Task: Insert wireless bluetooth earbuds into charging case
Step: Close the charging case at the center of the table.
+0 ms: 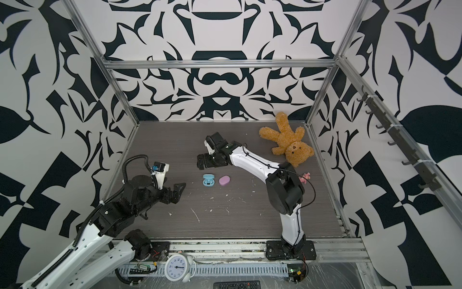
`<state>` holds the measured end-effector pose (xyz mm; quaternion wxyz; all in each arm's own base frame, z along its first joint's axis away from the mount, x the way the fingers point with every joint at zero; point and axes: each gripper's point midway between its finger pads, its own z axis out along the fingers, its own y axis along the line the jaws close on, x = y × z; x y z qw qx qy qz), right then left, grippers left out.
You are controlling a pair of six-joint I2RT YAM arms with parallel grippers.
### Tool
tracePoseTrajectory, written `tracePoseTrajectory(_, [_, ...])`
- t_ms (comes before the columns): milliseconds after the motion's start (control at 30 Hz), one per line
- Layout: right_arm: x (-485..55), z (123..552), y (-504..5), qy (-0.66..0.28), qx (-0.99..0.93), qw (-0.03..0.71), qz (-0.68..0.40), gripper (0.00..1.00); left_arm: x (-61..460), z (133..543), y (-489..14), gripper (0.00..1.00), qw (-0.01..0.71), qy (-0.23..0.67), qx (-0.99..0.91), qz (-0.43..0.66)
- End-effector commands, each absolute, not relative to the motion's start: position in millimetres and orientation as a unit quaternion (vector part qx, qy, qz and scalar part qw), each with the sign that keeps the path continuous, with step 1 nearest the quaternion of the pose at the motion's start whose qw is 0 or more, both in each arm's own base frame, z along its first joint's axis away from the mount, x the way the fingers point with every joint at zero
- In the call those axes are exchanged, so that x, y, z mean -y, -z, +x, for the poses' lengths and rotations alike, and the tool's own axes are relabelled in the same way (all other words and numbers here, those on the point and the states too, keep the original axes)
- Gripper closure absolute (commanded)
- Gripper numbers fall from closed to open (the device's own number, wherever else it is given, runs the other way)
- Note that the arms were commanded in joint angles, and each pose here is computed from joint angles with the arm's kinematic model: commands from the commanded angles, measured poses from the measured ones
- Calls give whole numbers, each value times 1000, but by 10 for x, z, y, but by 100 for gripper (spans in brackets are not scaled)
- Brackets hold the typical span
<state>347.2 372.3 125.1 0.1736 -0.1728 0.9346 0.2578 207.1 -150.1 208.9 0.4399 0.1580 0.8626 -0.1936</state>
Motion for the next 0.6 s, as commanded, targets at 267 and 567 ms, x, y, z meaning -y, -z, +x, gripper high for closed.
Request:
tracePoseTrajectory(267, [-3909, 3351, -1175, -306, -920, 137, -202, 0, 1790, 1964, -1924, 1, 373, 247, -872, 197])
tracePoseTrajectory(567, [-3867, 3258, -1123, -312, -921, 125, -198, 0, 1821, 1968, -1899, 1, 363, 250, -875, 199])
